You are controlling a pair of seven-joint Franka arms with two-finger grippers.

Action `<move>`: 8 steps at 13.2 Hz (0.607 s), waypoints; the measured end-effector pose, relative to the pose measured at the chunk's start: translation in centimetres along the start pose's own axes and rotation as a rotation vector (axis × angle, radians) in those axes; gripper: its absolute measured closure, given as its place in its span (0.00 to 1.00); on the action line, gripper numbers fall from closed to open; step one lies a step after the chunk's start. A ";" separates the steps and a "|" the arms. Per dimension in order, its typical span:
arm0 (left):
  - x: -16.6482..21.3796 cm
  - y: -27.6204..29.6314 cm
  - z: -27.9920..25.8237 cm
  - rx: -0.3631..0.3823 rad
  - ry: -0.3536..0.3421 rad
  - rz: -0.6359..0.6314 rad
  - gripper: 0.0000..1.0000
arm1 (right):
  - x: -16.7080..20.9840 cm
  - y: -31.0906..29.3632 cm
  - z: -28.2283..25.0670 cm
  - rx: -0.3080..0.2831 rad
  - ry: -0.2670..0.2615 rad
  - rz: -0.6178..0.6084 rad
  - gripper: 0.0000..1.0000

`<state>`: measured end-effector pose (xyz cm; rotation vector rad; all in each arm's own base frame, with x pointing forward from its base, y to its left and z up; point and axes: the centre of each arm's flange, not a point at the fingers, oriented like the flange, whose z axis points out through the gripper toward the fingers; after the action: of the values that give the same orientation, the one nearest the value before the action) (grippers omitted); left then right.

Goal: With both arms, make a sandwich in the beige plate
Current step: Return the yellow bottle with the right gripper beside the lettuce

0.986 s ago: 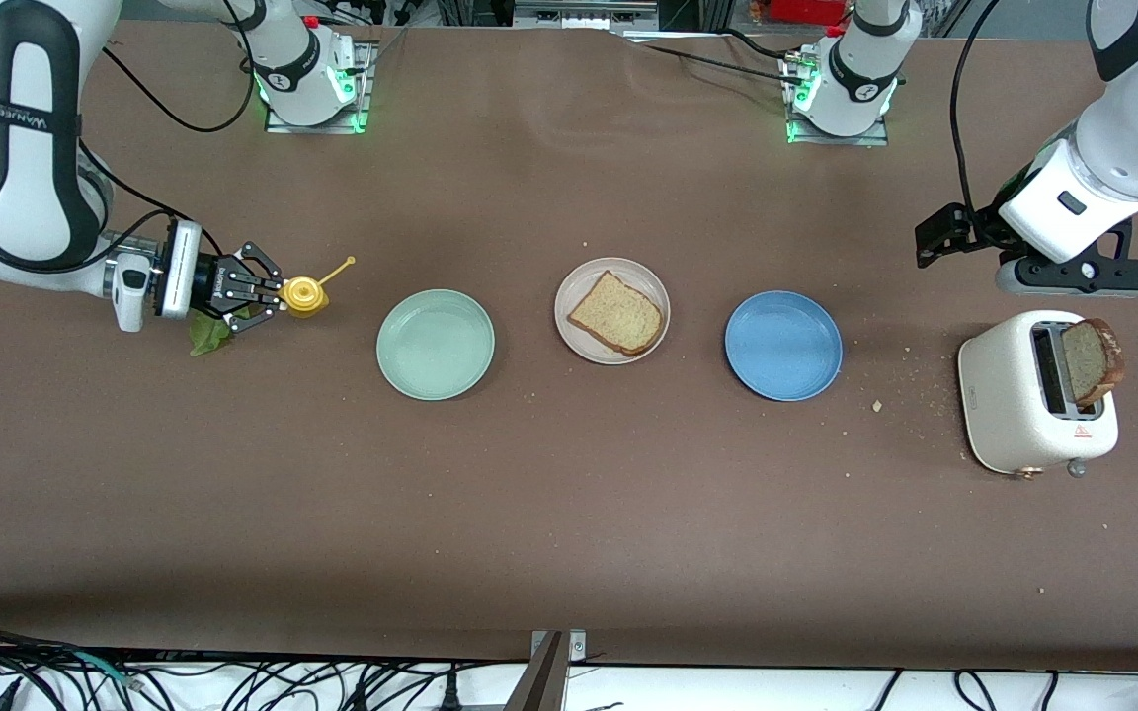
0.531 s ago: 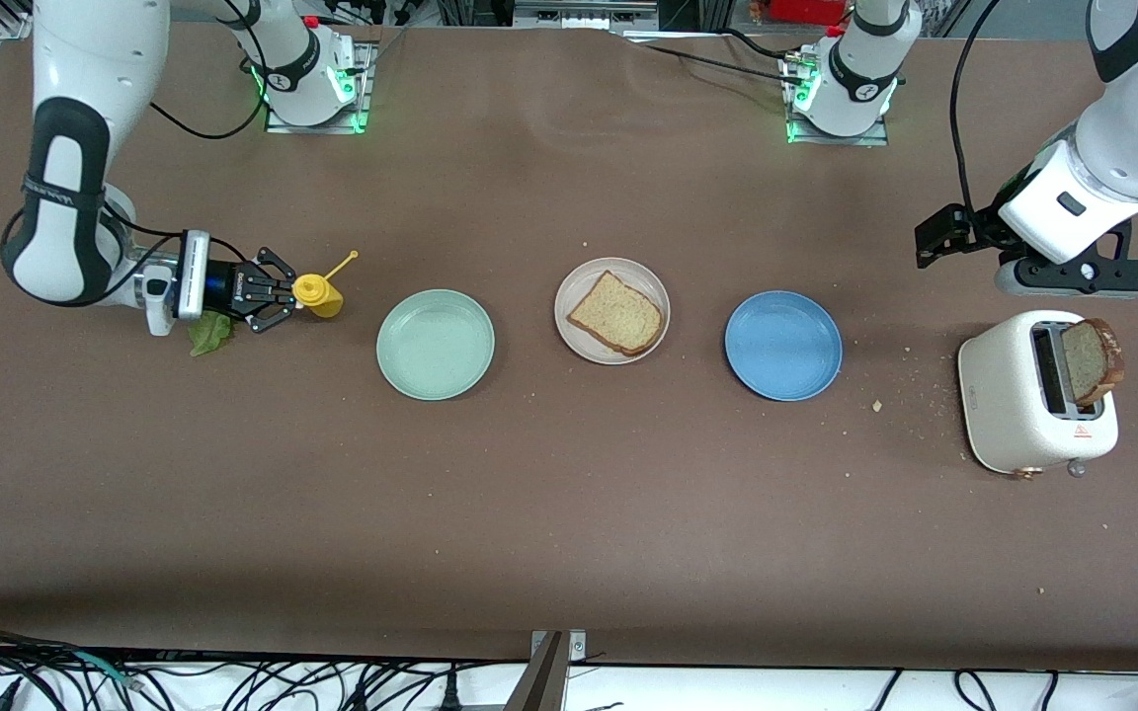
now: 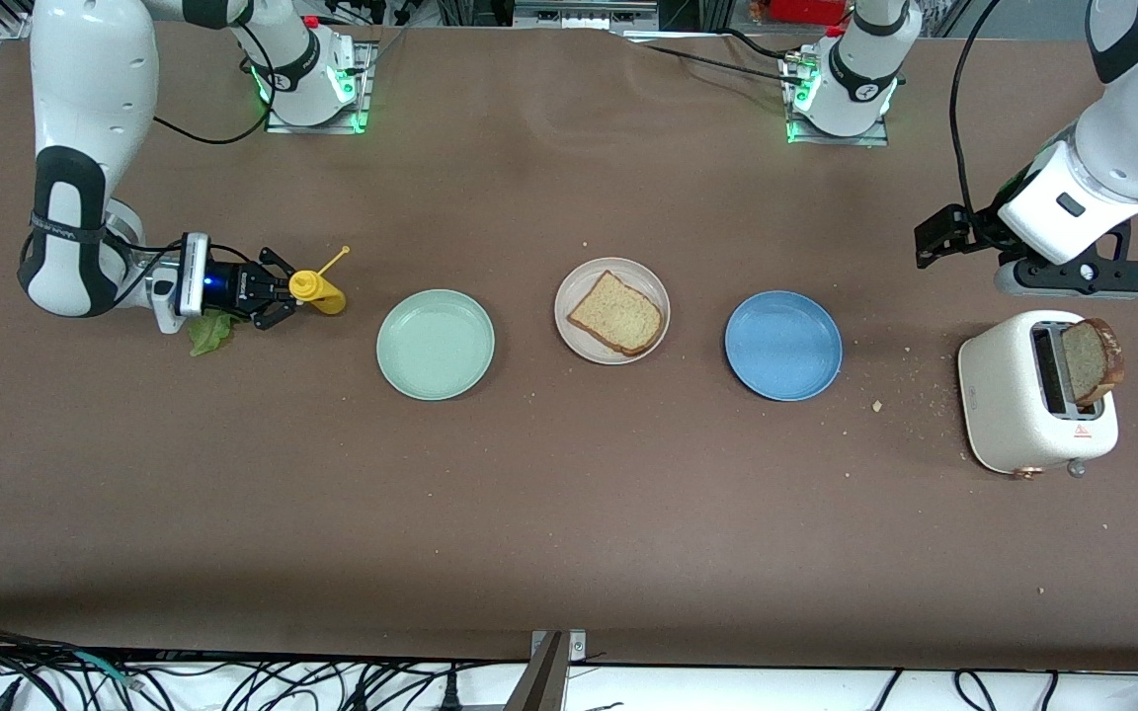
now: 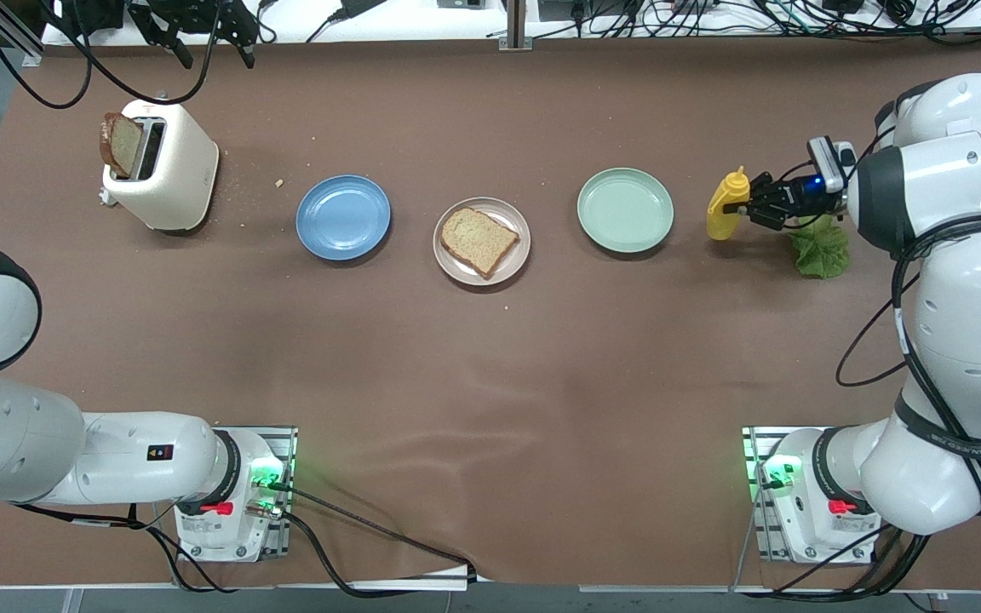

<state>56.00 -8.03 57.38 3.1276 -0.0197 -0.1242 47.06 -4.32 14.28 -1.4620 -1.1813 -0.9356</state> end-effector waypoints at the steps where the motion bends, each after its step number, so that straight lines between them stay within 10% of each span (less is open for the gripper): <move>1: 0.0 0.0 0.0 0.000 0.000 0.000 0.00 | -0.8 0.0 -0.2 0.002 0.006 0.001 0.92; 8: 0.0 0.0 0.0 0.000 0.000 0.000 0.00 | -3.7 0.2 0.8 0.026 0.046 0.022 0.93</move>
<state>56.00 -8.04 57.38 3.1276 -0.0200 -0.1241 46.37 -4.33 10.51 -1.4227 -1.1374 -0.9313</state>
